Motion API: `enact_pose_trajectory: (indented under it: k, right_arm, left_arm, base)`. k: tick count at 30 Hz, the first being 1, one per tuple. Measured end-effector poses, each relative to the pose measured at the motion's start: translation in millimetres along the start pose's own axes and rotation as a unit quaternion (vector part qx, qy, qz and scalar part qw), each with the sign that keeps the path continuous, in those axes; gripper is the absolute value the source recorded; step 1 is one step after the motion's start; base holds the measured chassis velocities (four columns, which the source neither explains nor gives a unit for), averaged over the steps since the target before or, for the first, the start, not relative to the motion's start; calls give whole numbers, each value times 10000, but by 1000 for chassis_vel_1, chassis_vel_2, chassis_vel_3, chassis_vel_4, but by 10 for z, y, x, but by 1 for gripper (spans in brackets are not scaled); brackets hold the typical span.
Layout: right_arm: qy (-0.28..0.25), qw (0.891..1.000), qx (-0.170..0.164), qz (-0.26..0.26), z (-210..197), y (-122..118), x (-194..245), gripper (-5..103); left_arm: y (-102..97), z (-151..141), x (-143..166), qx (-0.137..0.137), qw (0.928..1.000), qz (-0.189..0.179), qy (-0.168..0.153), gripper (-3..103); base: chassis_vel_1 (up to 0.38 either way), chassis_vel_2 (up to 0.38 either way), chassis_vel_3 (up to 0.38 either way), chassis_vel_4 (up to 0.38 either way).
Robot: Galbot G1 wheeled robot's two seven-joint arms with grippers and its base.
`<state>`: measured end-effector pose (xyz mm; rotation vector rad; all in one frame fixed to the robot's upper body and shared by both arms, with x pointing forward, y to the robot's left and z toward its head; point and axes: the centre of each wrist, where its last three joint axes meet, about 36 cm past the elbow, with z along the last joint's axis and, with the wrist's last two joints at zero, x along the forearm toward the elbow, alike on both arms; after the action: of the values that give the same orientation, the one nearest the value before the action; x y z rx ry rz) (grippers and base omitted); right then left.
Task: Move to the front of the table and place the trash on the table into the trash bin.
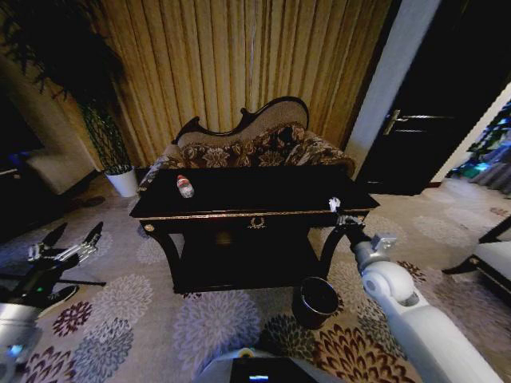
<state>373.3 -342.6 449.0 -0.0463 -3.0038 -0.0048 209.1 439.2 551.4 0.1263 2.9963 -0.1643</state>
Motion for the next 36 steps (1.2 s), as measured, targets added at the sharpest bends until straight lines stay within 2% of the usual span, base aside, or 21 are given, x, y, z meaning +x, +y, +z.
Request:
enact_pose_trajectory:
  k: [2, 3, 5, 8, 15, 18, 19, 25, 26, 31, 36]
  right_arm:
    - [47, 10000, -1, 16, 46, -8, -9, 0]
    - [282, 9995, -47, 94, 261, -36, -46, 0]
    - [418, 9990, -77, 150, 382, -57, -65, 0]
    - [937, 9951, -163, 268, 838, -126, -93, 0]
    - [1559, 9862, -374, 405, 1384, -101, -113, 0]
    - [1905, 9792, -259, 644, 1814, -170, -157, 0]
    - [1905, 9792, -259, 644, 1814, -170, -157, 0]
    - [2513, 9621, -52, 1054, 2407, -371, -180, 0]
    - [2513, 9621, -52, 1054, 2407, -371, -180, 0]
    - [2896, 9478, 46, 1333, 2769, -507, -144, 0]
    - [2978, 9440, 63, 1415, 2882, -541, -107, 0]
  left_arm:
    - [1, 1, 0, 0, 10000, 0, 1, 100]
    - [5, 3, 1, 0, 10000, -4, 2, 100]
    - [8, 2, 2, -3, 10000, -8, 4, 100]
    - [35, 4, 8, -16, 10000, -37, 14, 100]
    - [51, 28, 14, 11, 10000, -69, 17, 100]
    - [56, 37, 17, 20, 10000, -81, 16, 100]
    - [56, 37, 17, 20, 10000, -81, 16, 100]
    - [98, 62, 34, 7, 9999, -129, 0, 100]
    - [98, 62, 34, 7, 9999, -129, 0, 100]
    - [109, 79, 42, 24, 9999, -151, -3, 100]
    - [110, 77, 40, 22, 9999, -148, -7, 100]
  base:
    - [0, 0, 0, 0]
    - [0, 0, 0, 0]
    - [0, 0, 0, 0]
    - [0, 0, 0, 0]
    - [0, 0, 0, 0]
    - [0, 0, 0, 0]
    - [0, 0, 0, 0]
    - [0, 0, 0, 0]
    - [0, 0, 0, 0]
    - [0, 0, 0, 0]
    - [0, 0, 0, 0]
